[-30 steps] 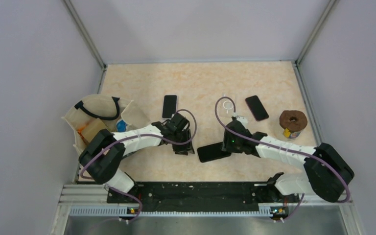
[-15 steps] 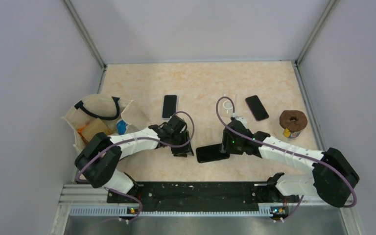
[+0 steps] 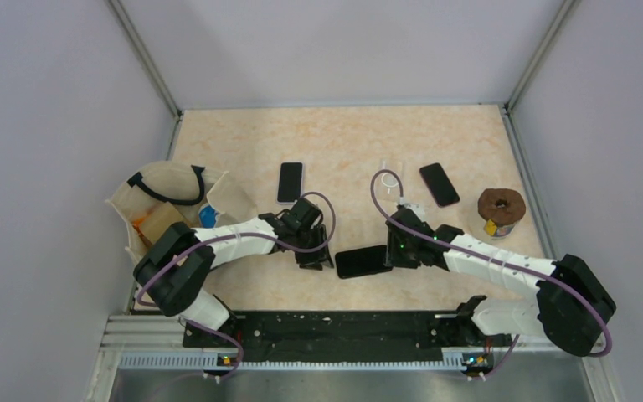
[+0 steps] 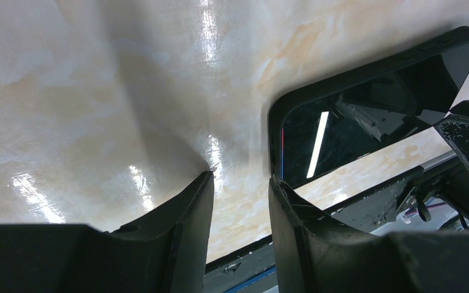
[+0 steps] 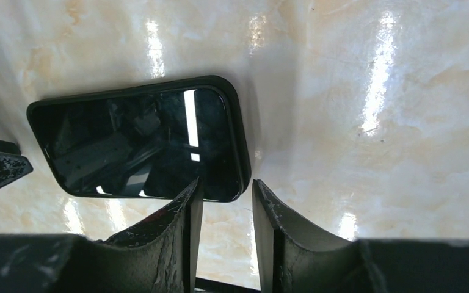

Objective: Put the phone into the phone case

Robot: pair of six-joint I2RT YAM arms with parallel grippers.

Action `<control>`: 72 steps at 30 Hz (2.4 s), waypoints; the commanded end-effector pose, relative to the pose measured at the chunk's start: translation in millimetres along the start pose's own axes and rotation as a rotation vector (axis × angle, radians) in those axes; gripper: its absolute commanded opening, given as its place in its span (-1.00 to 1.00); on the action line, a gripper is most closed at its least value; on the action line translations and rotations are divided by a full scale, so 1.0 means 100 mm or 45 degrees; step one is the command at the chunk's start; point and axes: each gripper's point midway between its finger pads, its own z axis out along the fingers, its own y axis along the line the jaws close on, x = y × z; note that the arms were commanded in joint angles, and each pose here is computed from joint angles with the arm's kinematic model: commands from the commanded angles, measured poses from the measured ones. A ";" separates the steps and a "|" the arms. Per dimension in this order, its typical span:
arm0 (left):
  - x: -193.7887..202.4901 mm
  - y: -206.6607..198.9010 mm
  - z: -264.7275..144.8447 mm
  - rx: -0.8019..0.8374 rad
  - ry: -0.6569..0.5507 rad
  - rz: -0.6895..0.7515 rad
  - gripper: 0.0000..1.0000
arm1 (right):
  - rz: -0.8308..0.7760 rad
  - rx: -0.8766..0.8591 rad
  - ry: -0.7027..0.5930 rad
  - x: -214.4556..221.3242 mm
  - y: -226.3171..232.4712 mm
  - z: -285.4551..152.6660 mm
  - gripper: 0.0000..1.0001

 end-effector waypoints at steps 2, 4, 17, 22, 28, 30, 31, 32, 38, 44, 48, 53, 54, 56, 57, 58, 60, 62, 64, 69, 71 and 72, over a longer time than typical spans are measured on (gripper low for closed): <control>-0.11 -0.19 -0.01 0.061 -0.034 0.029 -0.13 | -0.020 0.036 -0.003 -0.03 -0.05 0.00 -0.42; -0.12 -0.20 -0.01 0.063 -0.031 0.031 -0.13 | -0.027 0.036 0.018 0.00 -0.04 0.02 -0.50; -0.12 -0.19 0.01 0.055 -0.033 0.035 -0.14 | -0.044 0.049 0.082 0.15 -0.09 0.14 -0.91; -0.13 -0.19 0.01 0.053 -0.038 0.035 -0.14 | -0.069 0.071 0.136 0.36 -0.09 0.27 -1.00; -0.13 -0.20 0.01 0.051 -0.033 0.040 -0.14 | -0.075 0.082 0.195 0.62 -0.08 0.43 -1.00; -0.13 -0.20 0.02 0.050 -0.031 0.041 -0.14 | -0.084 0.092 0.210 0.69 -0.09 0.47 -1.00; -0.13 -0.20 0.02 0.051 -0.032 0.043 -0.14 | -0.090 0.097 0.217 0.72 -0.09 0.48 -1.00; -0.13 -0.20 0.02 0.049 -0.031 0.042 -0.14 | -0.097 0.104 0.228 0.75 -0.09 0.50 -1.00; -0.15 -0.20 0.00 0.043 -0.039 0.048 -0.14 | -0.110 0.125 0.145 0.48 -0.03 0.38 -0.99; -0.15 -0.16 -0.01 0.024 -0.047 0.054 -0.14 | -0.029 0.052 -0.008 -0.23 -0.04 0.17 -0.57; -0.15 -0.18 0.00 0.027 -0.042 0.056 -0.14 | -0.034 -0.003 -0.016 -0.47 0.03 0.23 -0.46; -0.17 -0.18 0.00 0.015 -0.039 0.064 -0.14 | -0.063 -0.029 0.022 -0.52 0.10 0.35 -0.42; -0.17 -0.18 0.00 0.014 -0.037 0.063 -0.14 | -0.066 -0.033 0.034 -0.50 0.11 0.37 -0.42; -0.16 -0.18 0.01 0.013 -0.036 0.064 -0.14 | -0.067 -0.033 0.055 -0.46 0.10 0.40 -0.44; -0.17 -0.18 0.01 0.011 -0.036 0.063 -0.14 | -0.069 -0.021 0.065 -0.44 0.08 0.41 -0.46; -0.17 -0.18 0.01 0.012 -0.036 0.064 -0.14 | -0.072 0.000 0.077 -0.41 0.03 0.42 -0.47; -0.17 -0.18 0.00 0.008 -0.036 0.065 -0.14 | -0.078 0.041 0.088 -0.37 -0.04 0.41 -0.48; -0.17 -0.18 0.00 0.006 -0.037 0.067 -0.14 | -0.088 0.069 0.105 -0.31 -0.12 0.40 -0.48; -0.18 -0.17 0.01 0.002 -0.036 0.069 -0.14 | -0.089 0.073 0.118 -0.24 -0.17 0.38 -0.47; -0.16 -0.16 0.02 -0.003 -0.025 0.070 -0.14 | -0.072 0.066 0.131 -0.10 -0.26 0.30 -0.37; -0.16 -0.16 0.02 -0.002 -0.023 0.072 -0.14 | -0.059 0.055 0.130 -0.07 -0.26 0.27 -0.36; -0.16 -0.16 0.02 -0.002 -0.022 0.071 -0.14 | -0.054 0.055 0.125 -0.06 -0.27 0.26 -0.35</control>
